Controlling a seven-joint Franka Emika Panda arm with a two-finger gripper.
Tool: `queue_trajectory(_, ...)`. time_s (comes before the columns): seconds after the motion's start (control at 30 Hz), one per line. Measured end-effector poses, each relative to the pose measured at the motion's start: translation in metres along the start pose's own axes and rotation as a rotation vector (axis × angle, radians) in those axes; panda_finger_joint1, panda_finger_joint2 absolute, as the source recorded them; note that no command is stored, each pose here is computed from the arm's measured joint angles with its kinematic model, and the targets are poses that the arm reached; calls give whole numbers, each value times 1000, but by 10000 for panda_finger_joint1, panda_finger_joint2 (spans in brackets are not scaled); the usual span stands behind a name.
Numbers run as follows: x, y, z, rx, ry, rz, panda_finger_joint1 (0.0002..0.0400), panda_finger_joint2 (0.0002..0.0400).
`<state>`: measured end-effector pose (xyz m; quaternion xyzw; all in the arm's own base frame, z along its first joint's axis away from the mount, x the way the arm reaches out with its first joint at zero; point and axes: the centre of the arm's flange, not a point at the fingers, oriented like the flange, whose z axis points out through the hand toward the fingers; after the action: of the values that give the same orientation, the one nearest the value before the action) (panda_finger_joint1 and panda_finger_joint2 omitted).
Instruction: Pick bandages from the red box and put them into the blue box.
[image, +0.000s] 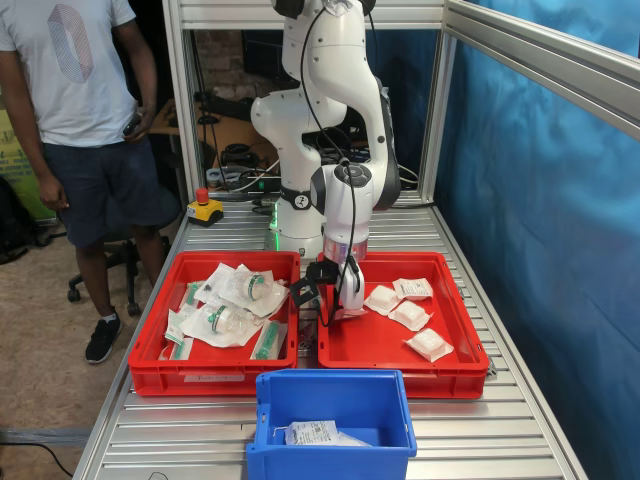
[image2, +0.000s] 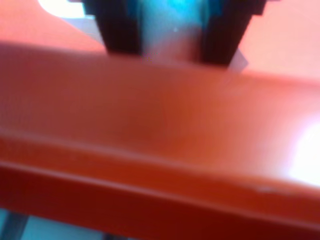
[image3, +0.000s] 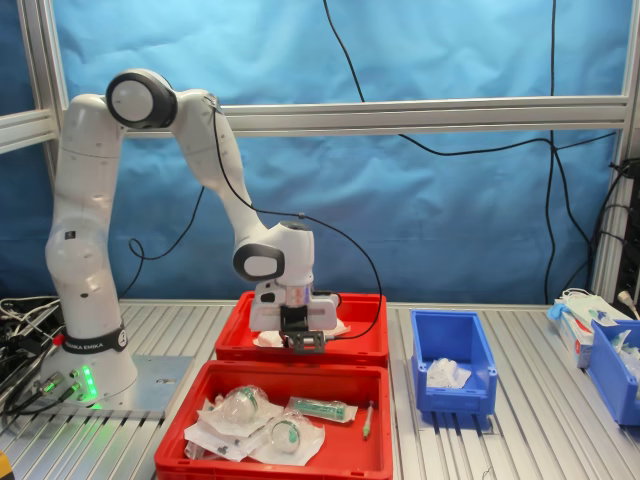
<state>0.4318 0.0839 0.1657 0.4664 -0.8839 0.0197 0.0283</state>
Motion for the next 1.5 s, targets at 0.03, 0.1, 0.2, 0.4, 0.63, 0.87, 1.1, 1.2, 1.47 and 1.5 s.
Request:
queue_trajectory(0.03,0,-5,-9,-8,5,7,76,76)
queue_trajectory(0.1,-2,-9,-16,-13,6,12,76,76)
queue_trajectory(0.2,-5,-16,-34,-25,8,19,76,76)
queue_trajectory(0.4,-14,-33,-80,-49,11,28,76,76)
queue_trajectory(0.63,-24,-57,-138,-62,7,41,76,76)
queue_trajectory(0.87,-32,-86,-191,-39,-21,64,76,76)
queue_trajectory(1.1,-34,-107,-223,-4,-53,86,76,76)
queue_trajectory(1.2,-37,-124,-241,20,-76,107,76,76)
queue_trajectory(1.47,-50,-160,-260,53,-113,157,76,76)
queue_trajectory(1.5,-52,-164,-260,56,-116,161,76,76)
